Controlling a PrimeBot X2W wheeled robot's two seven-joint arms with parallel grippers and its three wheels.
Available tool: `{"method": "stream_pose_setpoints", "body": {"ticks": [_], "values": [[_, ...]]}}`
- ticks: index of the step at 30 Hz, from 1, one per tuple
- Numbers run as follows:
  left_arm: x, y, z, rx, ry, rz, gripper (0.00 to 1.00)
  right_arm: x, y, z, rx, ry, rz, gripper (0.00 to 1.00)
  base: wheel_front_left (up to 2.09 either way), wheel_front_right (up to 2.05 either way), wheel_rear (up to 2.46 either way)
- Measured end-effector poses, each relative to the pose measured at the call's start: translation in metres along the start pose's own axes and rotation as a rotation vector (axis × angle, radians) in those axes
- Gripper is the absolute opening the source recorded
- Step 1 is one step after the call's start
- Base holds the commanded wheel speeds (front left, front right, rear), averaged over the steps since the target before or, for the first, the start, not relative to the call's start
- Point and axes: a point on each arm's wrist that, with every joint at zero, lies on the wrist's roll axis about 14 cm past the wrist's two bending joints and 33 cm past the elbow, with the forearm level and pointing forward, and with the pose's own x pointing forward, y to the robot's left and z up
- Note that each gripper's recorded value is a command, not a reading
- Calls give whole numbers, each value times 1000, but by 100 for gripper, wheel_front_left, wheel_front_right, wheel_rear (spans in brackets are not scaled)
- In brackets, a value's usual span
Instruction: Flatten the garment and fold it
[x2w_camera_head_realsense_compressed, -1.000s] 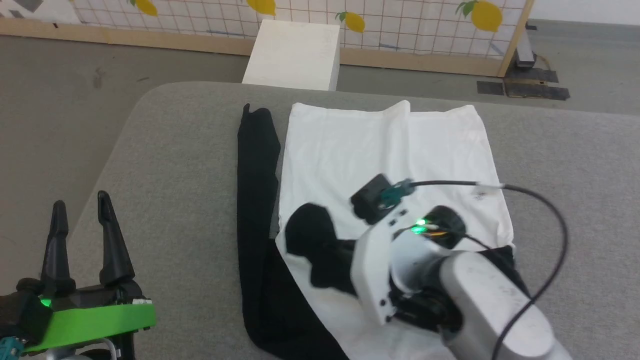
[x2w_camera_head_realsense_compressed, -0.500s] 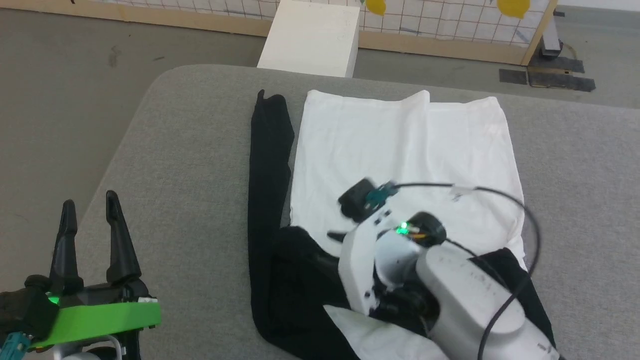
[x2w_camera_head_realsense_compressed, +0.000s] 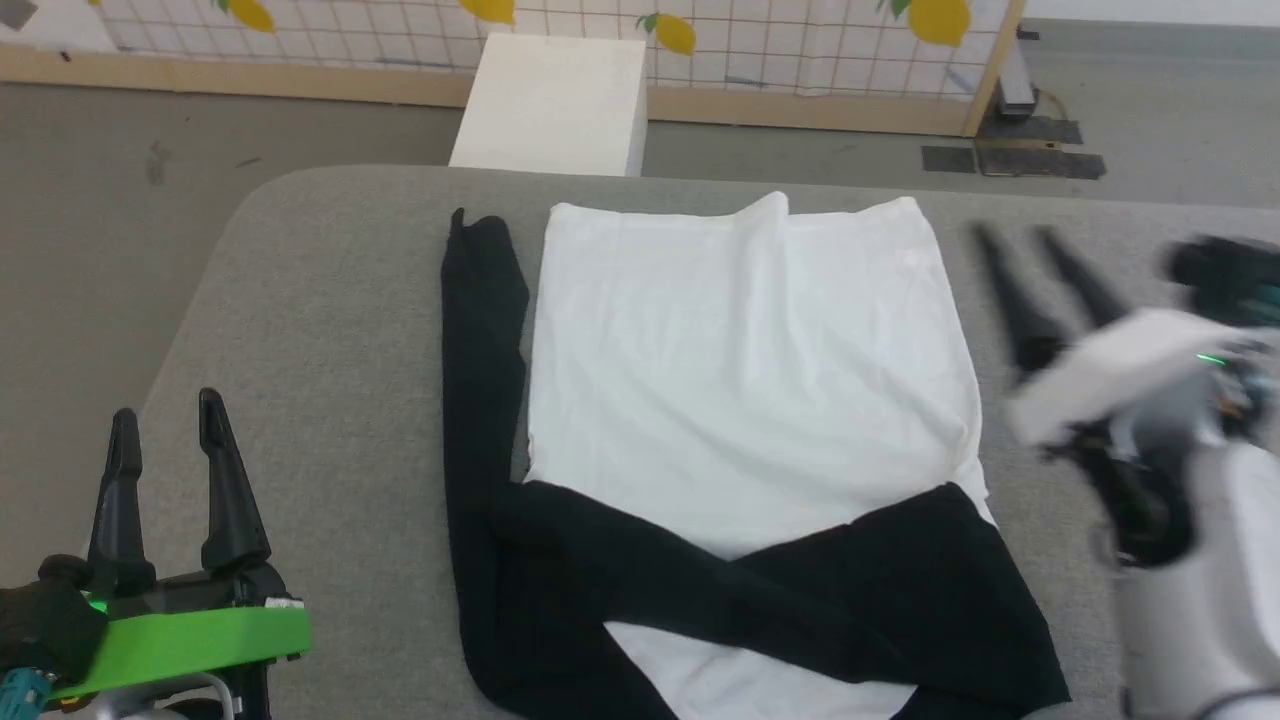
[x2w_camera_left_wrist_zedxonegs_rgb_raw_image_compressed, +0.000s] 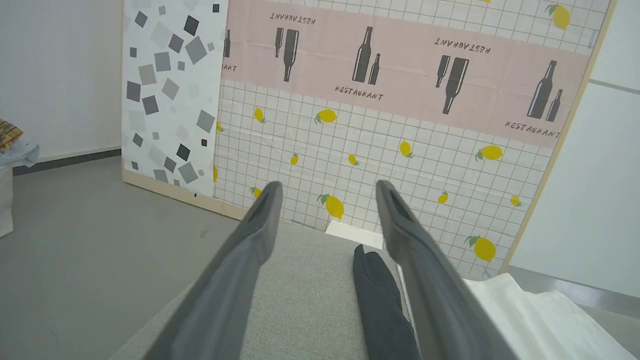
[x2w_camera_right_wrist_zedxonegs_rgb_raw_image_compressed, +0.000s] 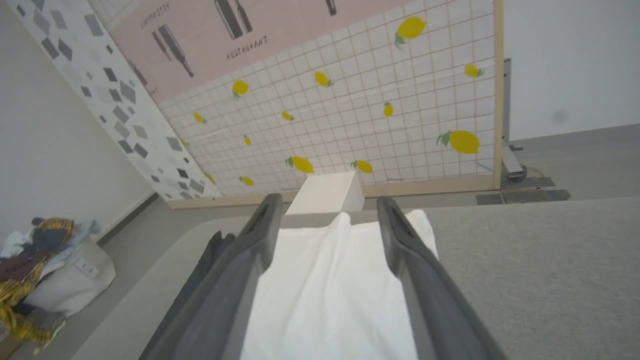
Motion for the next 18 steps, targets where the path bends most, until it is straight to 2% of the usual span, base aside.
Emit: {"method": "stream_pose_setpoints", "body": {"ticks": [2,6,13,18], "values": [[2,-4,-3,-7,7,-11,100,-20,-41,21,-7,-93,-127,100,0,0,0],[5,-12,-12,-19,28,-32,100,-59,-93,38,-38,-177,-301,100,0,0,0],[10,-25,-53,-71,149,-55,100,-95,-128,29,-21,-175,-425,100,0,0,0],[60,-45,-79,-107,279,-132,100,-97,-144,26,-16,-177,-467,100,0,0,0]]}}
